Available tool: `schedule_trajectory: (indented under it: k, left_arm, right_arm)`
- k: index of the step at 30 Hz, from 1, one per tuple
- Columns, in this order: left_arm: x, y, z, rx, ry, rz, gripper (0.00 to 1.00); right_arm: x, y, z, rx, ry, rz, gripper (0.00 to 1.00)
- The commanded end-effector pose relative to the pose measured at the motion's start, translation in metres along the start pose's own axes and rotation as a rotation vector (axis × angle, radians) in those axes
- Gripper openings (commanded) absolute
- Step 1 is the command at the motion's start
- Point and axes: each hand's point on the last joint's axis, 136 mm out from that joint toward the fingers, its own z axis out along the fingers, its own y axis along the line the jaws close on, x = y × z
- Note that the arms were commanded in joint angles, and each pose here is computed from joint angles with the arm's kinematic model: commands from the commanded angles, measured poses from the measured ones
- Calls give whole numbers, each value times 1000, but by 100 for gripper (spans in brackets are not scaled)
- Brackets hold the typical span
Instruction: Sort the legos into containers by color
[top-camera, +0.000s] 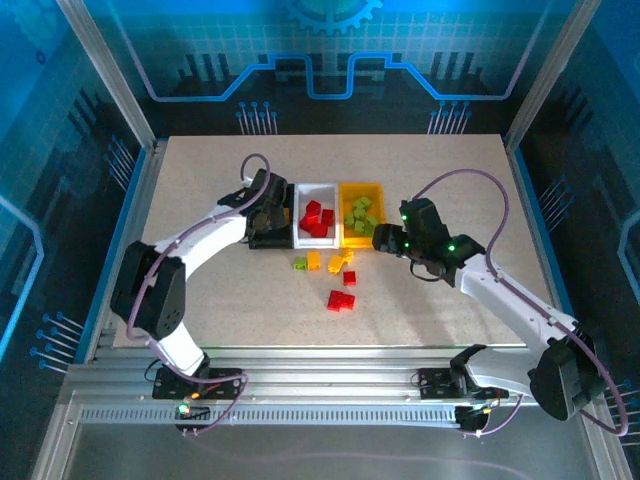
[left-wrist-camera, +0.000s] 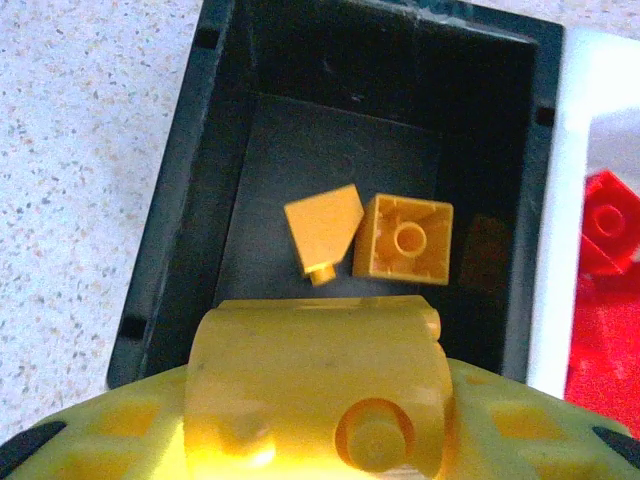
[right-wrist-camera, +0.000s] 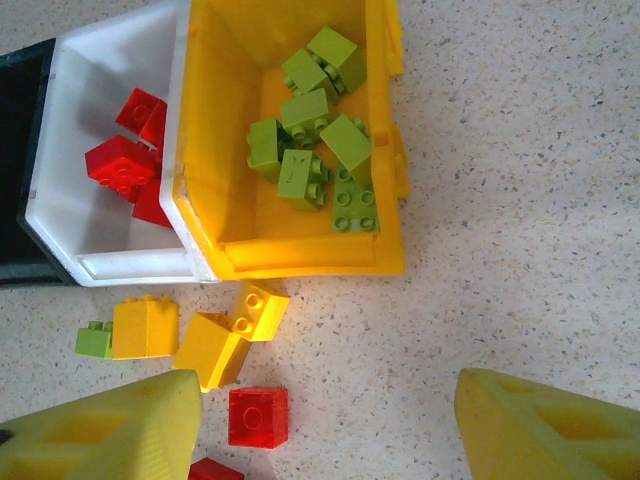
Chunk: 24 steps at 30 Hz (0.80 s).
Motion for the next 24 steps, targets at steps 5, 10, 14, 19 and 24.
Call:
schedule_trajectory:
  k: [5, 10, 14, 19, 24]
  left_arm:
    - [-13, -4, 12, -47, 13, 6, 60]
    - [-19, -12, -6, 18, -8, -17, 78]
    - [-22, -25, -34, 101, -40, -18, 89]
    - [0, -54, -72, 219, -55, 47, 93]
    - [53, -89, -81, 304, 8, 156, 77]
  right_arm:
    - [-2, -5, -13, -6, -20, 21, 70]
    - [-2, -4, -13, -9, -21, 20, 71]
    - [0, -2, -9, -17, -6, 20, 71]
    - [13, -8, 1, -1, 32, 24, 72]
    - [15, -10, 3, -1, 30, 33, 72]
